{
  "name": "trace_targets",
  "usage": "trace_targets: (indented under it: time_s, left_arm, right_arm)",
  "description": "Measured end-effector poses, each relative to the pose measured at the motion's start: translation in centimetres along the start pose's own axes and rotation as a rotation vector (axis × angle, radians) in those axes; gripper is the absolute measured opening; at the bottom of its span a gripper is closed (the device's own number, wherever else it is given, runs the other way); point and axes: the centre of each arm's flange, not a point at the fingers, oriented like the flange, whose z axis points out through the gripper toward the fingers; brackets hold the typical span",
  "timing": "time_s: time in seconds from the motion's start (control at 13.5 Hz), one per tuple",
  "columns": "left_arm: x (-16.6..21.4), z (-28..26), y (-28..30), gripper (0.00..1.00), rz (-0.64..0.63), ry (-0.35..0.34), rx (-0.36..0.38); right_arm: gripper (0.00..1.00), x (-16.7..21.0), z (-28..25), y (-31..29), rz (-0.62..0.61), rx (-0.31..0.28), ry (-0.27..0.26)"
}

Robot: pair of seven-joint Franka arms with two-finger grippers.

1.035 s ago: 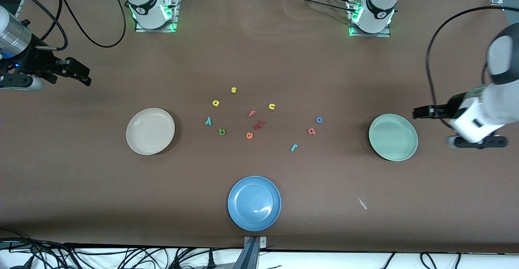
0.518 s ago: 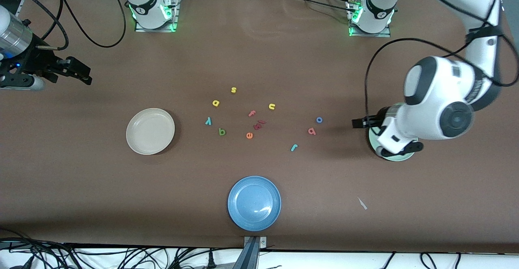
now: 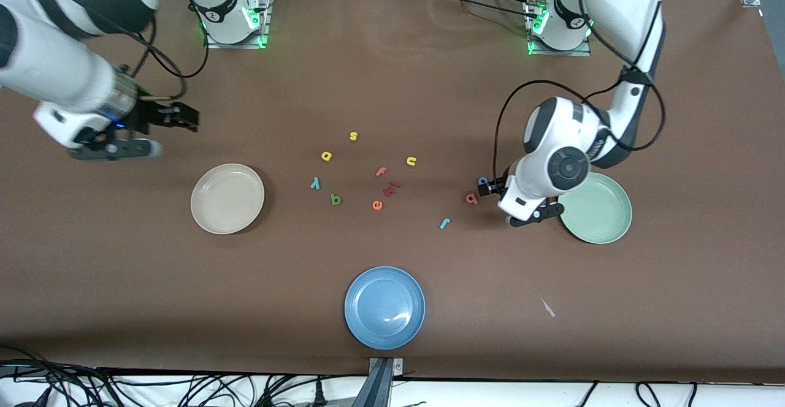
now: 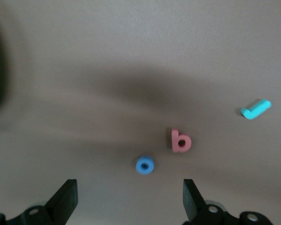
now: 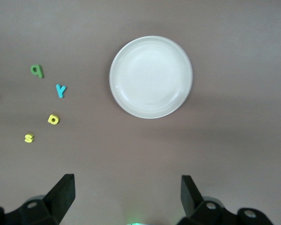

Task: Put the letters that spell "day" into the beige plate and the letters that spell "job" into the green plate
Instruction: 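Grasp the blue o and cyan y with the left and right grippers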

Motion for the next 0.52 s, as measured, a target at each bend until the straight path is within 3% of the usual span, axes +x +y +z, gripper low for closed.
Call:
trace_targets:
  time_s: [0.22,0.37,0.52]
  left_arm:
    - [-0.1,3.1,0.0,0.96,-0.021,0.025,-0.004]
    - [0.0,4.5,-0.1,0.78,-0.058,0.008,-0.019]
    - [-0.2,5.7,0.1,0.75,-0.086,-0.025,-0.039]
  right_arm:
    - [1.00,1.7,4.5,-5.9,0.049,-0.019,-0.016]
    - [1.00,3.3,8.5,-9.7,0.090,-0.020,0.002]
    - [1.00,4.7,12.6,-12.9,0.128,-0.016,0.024]
